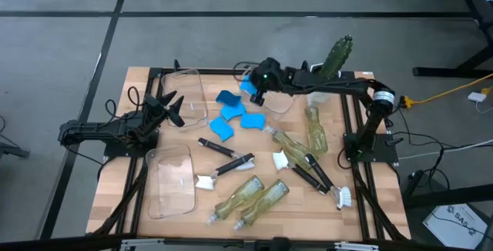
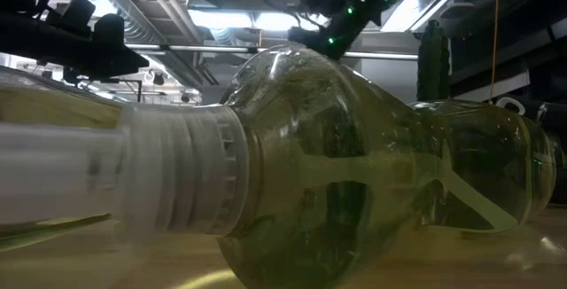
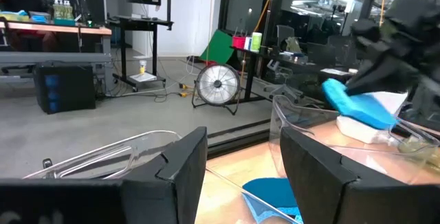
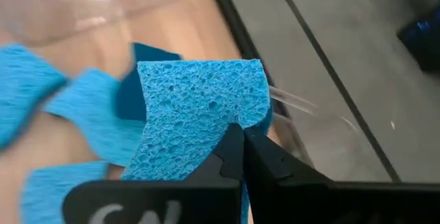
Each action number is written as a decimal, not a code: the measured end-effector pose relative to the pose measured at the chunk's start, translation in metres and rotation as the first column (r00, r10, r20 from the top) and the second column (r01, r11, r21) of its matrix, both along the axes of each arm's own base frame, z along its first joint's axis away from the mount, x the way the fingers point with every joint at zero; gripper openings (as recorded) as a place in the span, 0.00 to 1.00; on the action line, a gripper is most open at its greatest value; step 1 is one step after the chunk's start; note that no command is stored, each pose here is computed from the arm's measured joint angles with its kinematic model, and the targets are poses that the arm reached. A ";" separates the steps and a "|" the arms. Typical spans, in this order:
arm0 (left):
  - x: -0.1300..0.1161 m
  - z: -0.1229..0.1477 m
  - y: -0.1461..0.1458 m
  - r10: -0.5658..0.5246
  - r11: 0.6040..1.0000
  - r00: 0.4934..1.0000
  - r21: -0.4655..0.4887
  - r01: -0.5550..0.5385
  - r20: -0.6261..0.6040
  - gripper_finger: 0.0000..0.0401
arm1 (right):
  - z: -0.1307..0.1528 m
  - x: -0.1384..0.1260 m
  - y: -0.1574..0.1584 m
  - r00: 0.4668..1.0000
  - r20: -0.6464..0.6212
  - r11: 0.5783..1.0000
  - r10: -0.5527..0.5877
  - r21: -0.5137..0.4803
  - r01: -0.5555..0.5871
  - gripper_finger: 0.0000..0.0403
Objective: Pick & Place Kitchen Sink Supplies
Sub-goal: Put the blue sponge into the top right transparent bin
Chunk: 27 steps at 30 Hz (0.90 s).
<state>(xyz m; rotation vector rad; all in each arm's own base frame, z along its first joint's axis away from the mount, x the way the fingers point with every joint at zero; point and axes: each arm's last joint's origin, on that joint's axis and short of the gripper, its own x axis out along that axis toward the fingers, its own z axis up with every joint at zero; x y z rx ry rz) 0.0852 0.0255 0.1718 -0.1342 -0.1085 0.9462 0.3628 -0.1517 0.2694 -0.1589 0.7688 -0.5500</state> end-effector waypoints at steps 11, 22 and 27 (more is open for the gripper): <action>0.000 0.000 0.000 0.000 1.000 1.000 0.000 0.000 0.000 0.45 | -0.051 -0.033 -0.036 0.982 0.021 0.980 -0.187 0.076 0.185 0.01; 0.000 0.000 0.000 0.000 1.000 1.000 0.000 0.000 0.000 0.45 | -0.078 -0.044 -0.032 0.979 -0.006 0.975 -0.206 0.090 0.206 0.03; 0.000 0.000 0.000 0.000 1.000 1.000 0.000 0.000 0.000 0.45 | -0.078 -0.044 -0.032 0.982 -0.019 0.980 -0.186 0.073 0.187 0.10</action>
